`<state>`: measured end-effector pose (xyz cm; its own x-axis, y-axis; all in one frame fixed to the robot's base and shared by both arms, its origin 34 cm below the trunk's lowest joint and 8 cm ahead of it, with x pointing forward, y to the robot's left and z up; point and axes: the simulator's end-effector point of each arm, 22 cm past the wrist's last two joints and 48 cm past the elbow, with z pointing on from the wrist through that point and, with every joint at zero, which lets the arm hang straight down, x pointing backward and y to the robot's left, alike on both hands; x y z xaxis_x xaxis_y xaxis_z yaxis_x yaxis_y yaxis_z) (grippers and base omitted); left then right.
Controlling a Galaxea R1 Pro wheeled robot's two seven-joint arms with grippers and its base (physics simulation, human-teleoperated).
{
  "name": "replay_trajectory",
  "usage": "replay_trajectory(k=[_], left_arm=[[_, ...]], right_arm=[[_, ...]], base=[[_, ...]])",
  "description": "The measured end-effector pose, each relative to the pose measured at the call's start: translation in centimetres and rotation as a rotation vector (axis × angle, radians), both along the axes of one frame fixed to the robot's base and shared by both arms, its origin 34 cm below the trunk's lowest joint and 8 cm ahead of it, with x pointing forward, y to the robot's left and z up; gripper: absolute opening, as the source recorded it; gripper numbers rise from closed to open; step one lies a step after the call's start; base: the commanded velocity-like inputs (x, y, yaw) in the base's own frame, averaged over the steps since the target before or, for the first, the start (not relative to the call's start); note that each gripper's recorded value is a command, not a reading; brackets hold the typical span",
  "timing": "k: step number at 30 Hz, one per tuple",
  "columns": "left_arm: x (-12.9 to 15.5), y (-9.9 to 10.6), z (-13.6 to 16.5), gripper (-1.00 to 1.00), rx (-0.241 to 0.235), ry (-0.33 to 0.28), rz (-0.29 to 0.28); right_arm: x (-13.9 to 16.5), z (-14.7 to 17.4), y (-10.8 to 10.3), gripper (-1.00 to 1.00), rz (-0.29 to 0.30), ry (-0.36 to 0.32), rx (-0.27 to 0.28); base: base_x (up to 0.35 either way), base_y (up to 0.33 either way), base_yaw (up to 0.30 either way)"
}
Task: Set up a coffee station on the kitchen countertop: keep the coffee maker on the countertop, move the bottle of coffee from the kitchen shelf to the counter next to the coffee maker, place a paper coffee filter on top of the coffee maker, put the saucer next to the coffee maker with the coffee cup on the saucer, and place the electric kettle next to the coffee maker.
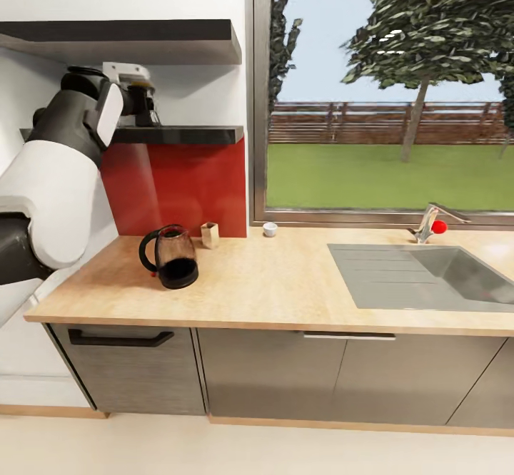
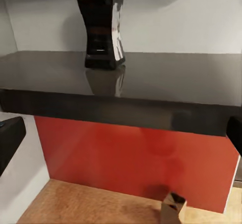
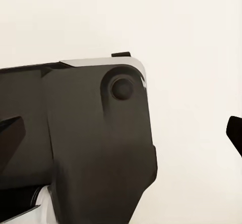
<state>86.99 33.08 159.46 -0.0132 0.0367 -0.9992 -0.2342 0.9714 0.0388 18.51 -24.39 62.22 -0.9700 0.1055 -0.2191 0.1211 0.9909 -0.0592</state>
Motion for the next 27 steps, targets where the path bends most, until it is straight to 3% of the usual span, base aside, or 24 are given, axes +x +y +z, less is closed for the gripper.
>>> replay_trajectory(k=[6,8,15,27], left_arm=[[-0.4,1.4,0.8,1.00,-0.002,-0.015,0.021],[-0.7,3.2,0.7,1.00,-0.012,-0.022,0.041],[-2.0,2.7,3.4,1.00,0.005,-0.094,0.038],[-2.0,3.0,3.2,1.00,0.004,-0.088,0.038]], right_arm=[[0.0,0.0,0.0,1.00,0.001,0.000,0.000],[-0.1,0.0,0.0,1.00,0.002,0.001,-0.001],[-0.1,0.0,0.0,1.00,0.003,0.003,0.000],[-3.6,-0.4,-0.7,1.00,0.007,0.077,-0.003]], base=[[0.000,0.000,0.000],[0.000,0.000,0.000],[0.000,0.000,0.000],[0.229,0.002,0.000]])
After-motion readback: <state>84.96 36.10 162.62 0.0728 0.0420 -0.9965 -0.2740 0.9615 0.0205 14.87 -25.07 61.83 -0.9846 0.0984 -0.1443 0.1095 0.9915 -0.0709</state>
